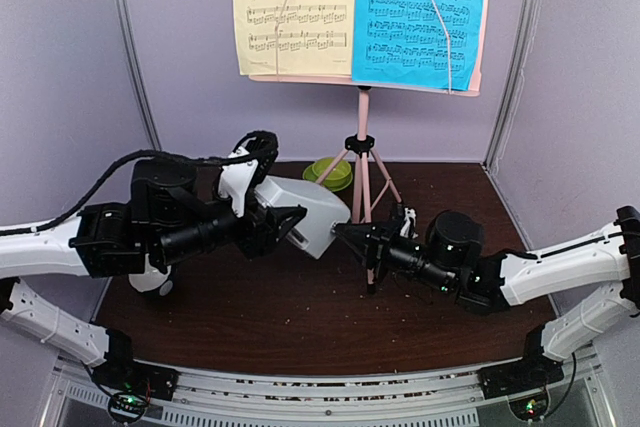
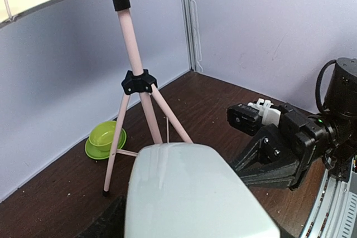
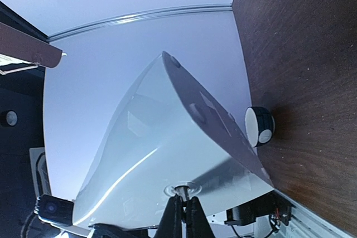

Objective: Set up the instrument practice props

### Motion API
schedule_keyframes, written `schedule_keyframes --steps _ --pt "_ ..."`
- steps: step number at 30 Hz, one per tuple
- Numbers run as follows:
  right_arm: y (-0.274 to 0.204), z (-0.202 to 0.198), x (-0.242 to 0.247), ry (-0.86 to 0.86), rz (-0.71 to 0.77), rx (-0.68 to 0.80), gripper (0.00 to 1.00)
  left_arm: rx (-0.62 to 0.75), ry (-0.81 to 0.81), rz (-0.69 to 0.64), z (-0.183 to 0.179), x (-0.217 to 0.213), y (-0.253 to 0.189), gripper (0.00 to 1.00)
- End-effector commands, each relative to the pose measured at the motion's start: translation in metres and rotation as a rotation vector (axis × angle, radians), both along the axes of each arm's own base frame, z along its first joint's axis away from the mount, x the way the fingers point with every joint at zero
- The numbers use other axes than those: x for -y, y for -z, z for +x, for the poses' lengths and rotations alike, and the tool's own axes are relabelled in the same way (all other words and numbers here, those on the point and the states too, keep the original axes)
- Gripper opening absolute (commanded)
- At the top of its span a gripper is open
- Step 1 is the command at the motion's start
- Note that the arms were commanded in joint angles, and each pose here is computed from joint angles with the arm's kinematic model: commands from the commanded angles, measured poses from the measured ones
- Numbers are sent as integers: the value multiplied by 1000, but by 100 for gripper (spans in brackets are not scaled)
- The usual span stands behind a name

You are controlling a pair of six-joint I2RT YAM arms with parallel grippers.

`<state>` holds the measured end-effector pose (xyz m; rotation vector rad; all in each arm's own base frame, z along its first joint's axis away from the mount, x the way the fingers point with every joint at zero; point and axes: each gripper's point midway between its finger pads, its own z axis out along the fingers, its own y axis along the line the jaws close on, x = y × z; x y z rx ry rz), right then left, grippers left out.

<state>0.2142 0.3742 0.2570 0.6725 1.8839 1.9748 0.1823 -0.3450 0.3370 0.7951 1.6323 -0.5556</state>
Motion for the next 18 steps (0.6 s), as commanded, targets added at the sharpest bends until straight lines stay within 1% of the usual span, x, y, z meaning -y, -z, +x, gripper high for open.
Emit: schedule_keyframes --steps 1,7,10,12,14,16,17,18 --pt "-68 14 21 94 324 -3 0 72 157 -25 -31 13 -17 9" --pt "-70 18 28 130 423 -73 0 95 154 -23 -37 14 -22 8" --pt "-65 17 21 121 475 -130 0 102 155 -10 -40 17 -21 8" --pt "-65 16 16 115 489 -142 0 97 150 1 -40 19 -19 8" --pt "-65 13 10 98 454 -123 0 76 115 -4 -35 18 -17 7" --pt "-57 10 4 78 381 -106 0 45 55 -19 -27 15 -17 6" --pt "-49 9 2 67 326 -95 3 25 34 -20 -23 15 -15 6" --pt "-41 6 -2 38 263 -75 9 4 16 -18 -19 16 -12 6"
